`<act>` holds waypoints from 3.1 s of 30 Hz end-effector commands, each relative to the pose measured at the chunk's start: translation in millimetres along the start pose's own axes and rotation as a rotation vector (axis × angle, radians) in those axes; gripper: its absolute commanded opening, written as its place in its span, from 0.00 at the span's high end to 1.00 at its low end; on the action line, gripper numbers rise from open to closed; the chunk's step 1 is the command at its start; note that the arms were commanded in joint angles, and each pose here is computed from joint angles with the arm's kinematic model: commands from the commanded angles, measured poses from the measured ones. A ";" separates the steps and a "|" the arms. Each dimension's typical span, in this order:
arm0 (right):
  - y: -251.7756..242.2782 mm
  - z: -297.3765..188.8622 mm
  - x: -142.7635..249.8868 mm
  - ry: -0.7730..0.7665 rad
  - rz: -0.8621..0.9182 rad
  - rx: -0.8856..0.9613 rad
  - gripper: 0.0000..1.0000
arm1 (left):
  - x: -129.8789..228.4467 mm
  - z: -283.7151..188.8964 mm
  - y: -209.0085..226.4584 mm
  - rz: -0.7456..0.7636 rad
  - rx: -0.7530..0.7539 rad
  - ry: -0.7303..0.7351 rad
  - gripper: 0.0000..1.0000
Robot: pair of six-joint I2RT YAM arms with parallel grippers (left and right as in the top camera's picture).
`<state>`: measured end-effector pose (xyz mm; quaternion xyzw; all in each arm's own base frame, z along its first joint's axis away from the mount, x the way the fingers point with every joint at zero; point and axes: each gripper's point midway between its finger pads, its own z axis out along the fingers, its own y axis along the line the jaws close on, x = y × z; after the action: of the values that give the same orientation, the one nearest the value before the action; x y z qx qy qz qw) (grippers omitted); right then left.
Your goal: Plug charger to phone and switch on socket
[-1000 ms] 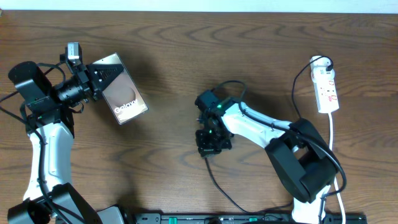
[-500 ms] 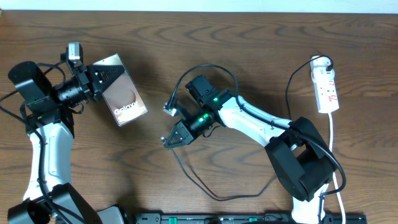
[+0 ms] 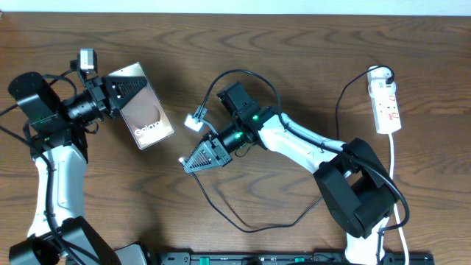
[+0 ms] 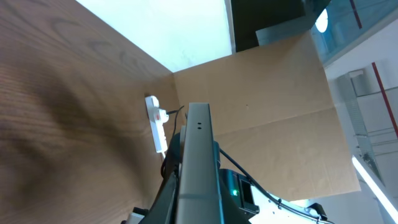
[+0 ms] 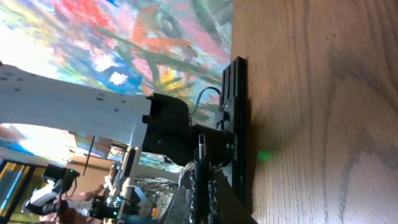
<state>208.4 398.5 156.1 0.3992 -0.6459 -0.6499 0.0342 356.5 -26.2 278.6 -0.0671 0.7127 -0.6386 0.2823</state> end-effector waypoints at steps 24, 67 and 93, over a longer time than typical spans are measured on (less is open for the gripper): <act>38.9 -4.9 -70.3 -0.111 -0.215 -0.060 0.99 | -19.6 2.1 2.9 0.058 -0.069 -0.104 0.92; 34.8 -4.2 -79.1 -0.150 -0.178 -0.025 0.99 | -13.3 3.4 -5.8 0.088 -0.032 -0.059 0.93; 33.5 0.1 -86.0 -0.181 -0.160 0.000 0.99 | -9.7 3.6 -7.9 0.086 -0.019 -0.039 0.92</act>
<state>245.8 434.3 220.1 0.3986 -0.6052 -0.6866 -0.0592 374.2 -18.2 278.8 -0.0840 0.7187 -0.6052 0.3318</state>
